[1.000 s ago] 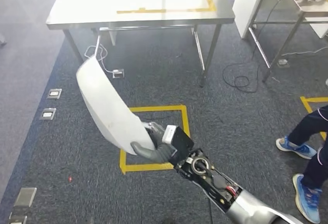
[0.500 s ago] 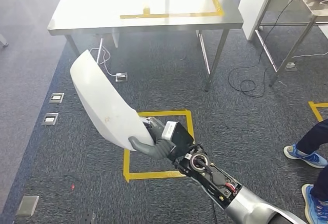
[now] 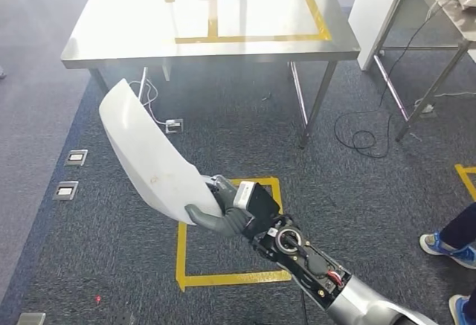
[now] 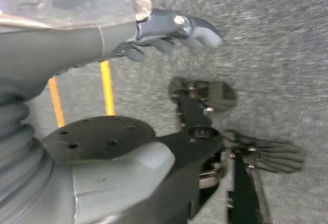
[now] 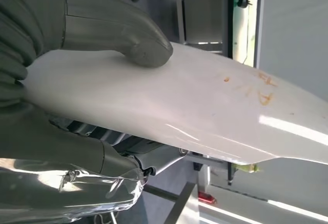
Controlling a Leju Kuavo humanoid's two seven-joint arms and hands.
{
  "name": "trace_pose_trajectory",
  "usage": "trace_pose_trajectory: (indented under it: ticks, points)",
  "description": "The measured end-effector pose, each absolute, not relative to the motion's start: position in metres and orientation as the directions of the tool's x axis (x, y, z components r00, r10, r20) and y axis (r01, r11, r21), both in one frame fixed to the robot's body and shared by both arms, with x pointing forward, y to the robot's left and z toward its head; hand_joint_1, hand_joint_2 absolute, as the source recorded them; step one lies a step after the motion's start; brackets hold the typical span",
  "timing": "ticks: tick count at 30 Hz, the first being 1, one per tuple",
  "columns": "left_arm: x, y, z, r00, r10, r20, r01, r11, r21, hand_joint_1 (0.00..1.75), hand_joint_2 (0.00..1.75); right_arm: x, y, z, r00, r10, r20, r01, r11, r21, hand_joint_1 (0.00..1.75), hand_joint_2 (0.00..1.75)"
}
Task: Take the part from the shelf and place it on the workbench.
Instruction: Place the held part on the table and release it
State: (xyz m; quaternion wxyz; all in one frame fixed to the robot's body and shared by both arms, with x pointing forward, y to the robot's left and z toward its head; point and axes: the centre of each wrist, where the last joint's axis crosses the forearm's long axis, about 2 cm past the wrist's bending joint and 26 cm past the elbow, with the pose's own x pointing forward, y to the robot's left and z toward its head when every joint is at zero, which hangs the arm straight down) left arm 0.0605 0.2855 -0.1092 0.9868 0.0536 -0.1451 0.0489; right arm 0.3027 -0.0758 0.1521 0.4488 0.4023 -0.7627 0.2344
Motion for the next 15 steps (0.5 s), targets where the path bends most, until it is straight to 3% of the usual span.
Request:
trace_pose_trajectory:
  ticks: [15]
  points:
    - [0.0647, 0.2886, -0.1087, 0.950, 0.086, 0.299, -0.117, 0.989, 0.085, 0.00, 1.75, 0.3081, -0.0740, 0.1539, -0.276, -0.426, 0.862, -0.834, 0.552, 0.006, 1.75, 1.75]
